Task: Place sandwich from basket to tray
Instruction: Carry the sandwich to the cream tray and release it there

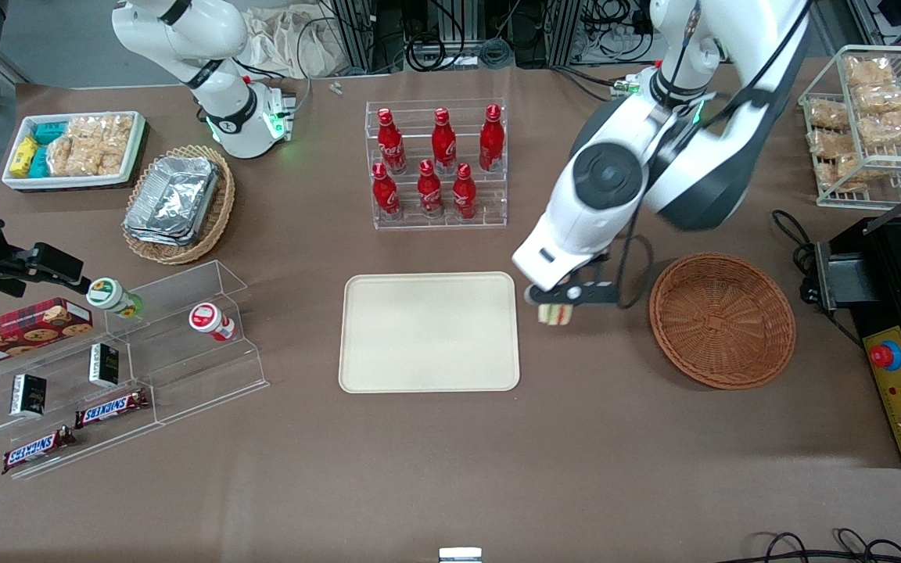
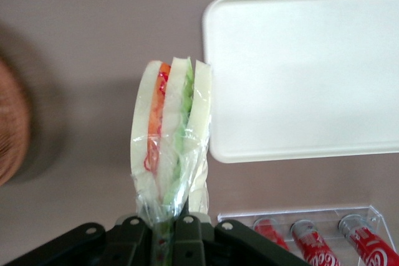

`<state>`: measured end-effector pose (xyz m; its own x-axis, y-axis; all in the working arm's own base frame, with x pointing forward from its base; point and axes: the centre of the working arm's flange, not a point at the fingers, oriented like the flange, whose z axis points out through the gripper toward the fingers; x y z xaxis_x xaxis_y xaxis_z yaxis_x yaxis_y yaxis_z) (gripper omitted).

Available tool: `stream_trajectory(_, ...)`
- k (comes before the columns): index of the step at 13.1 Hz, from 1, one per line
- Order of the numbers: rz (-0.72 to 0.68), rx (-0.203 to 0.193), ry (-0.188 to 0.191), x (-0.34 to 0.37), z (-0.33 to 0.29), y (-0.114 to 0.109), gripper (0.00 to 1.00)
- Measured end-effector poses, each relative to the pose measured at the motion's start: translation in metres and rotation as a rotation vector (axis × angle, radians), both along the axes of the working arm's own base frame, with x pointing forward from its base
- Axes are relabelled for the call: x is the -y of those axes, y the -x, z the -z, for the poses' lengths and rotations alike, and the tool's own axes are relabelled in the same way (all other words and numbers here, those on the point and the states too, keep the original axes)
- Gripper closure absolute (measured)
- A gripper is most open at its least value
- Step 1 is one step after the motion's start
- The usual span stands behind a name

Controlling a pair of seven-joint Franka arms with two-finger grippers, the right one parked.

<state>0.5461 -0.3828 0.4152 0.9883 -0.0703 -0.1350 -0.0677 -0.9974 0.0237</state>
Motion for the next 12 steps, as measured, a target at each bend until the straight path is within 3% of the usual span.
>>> stream_trajectory(4,0.001,-0.008,-0.015,0.050,0.096,0.009,0.86)
stream_trajectory(7,-0.036,-0.006,0.004,0.064,0.140,0.011,0.86)
stream_trajectory(10,-0.059,0.033,-0.047,0.070,0.169,0.014,0.85)
stream_trajectory(12,-0.070,0.050,-0.060,0.073,0.172,0.015,0.68)
